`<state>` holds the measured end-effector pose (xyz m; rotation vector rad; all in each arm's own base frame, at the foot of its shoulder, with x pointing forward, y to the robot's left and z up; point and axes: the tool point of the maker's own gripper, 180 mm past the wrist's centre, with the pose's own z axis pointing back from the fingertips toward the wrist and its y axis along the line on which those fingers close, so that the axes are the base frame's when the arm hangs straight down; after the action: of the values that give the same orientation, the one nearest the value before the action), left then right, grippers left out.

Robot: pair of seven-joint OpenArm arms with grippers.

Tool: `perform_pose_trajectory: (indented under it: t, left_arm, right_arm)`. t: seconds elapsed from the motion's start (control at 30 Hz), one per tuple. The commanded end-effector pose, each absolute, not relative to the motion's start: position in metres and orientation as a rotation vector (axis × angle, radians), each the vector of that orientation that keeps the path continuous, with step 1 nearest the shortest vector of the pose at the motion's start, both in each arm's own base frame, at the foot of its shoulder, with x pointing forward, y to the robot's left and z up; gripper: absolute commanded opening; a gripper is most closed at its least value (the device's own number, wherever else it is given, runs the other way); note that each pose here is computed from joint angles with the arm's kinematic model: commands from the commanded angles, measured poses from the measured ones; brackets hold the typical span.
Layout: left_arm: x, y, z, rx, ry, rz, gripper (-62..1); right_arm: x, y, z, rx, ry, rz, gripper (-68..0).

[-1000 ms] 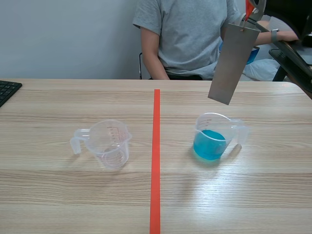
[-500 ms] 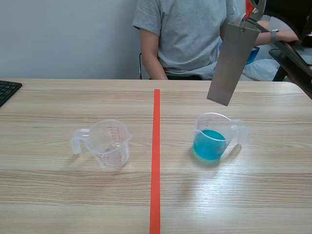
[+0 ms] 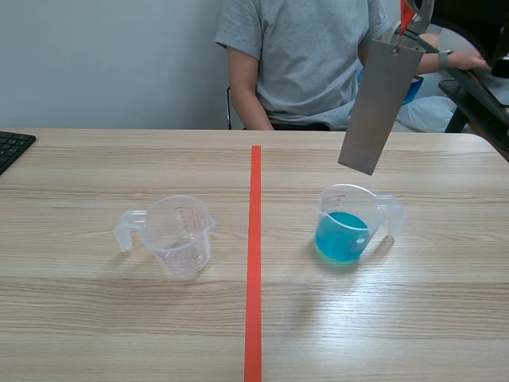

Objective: Do the redox reaction experiment.
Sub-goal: 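Raise the plate and point at it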

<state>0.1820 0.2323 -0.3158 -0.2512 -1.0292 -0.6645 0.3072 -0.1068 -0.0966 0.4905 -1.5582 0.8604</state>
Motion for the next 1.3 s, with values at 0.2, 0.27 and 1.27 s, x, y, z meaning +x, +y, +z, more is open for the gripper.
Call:
perform_pose_trajectory:
  t: [0.2, 0.27, 1.27]
  left_arm:
    - [0.232, 0.181, -0.255, -0.402, -1.225, -0.830, -56.2]
    - [0.240, 0.168, -0.244, -0.430, -1.268, -0.859, -56.2]
    - [0.329, -0.013, -0.243, -0.547, -1.356, -1.023, -56.2]
  right_arm:
    - [0.306, -0.107, -0.083, 0.489, -1.597, 0.878, -66.0]
    - [0.306, -0.107, -0.083, 0.489, -1.597, 0.878, -66.0]
    - [0.306, -0.107, -0.084, 0.487, -1.593, 0.879, -66.0]
